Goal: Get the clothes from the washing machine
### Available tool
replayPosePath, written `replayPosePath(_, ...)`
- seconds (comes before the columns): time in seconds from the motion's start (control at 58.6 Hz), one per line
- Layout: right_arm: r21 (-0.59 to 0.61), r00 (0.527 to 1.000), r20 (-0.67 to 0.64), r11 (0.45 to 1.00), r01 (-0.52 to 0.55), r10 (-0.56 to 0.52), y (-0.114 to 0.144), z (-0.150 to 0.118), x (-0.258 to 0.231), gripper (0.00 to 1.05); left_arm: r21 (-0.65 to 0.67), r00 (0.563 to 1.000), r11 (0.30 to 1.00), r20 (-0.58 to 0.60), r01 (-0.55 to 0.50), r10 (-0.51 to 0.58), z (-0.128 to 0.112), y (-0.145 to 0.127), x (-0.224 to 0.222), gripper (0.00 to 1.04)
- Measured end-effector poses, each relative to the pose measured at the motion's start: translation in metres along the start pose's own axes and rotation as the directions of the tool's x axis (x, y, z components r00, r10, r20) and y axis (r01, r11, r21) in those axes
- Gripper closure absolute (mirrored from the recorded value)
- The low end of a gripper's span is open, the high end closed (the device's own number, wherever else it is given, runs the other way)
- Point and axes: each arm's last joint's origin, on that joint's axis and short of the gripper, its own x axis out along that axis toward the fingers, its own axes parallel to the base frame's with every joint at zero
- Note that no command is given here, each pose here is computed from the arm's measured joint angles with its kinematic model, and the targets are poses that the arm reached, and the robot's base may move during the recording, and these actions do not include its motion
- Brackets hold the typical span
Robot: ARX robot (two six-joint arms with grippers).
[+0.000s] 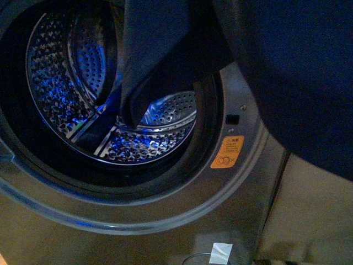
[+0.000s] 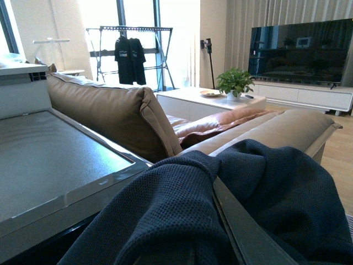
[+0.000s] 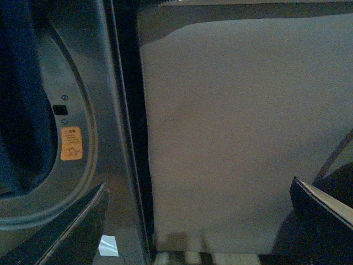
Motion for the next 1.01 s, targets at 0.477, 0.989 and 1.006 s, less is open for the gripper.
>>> replayPosePath(0.477, 0.269, 0.776, 0.289, 0.73, -0.628, 0.561, -0.021, 0.084, 0.0, 0.07, 0.0, 1.0, 1.0, 0.001, -0.001, 0.001, 0.001, 0.0, 0.0, 0.99)
replayPosePath(0.989, 0.027, 0.706, 0.338, 0.744, -0.668, 0.622, -0.007, 0.18, 0.083, 0.07, 0.0, 1.0, 1.0, 0.001, -0.001, 0.001, 0.0, 0.0, 0.0, 0.99)
replayPosePath(1.006, 0.027, 0.705, 0.335, 0.742, -0.67, 0.624, -0.006, 0.18, 0.085, 0.07, -0.001, 1.0, 1.0, 0.001, -0.001, 0.001, 0.0, 0.0, 0.0, 0.99)
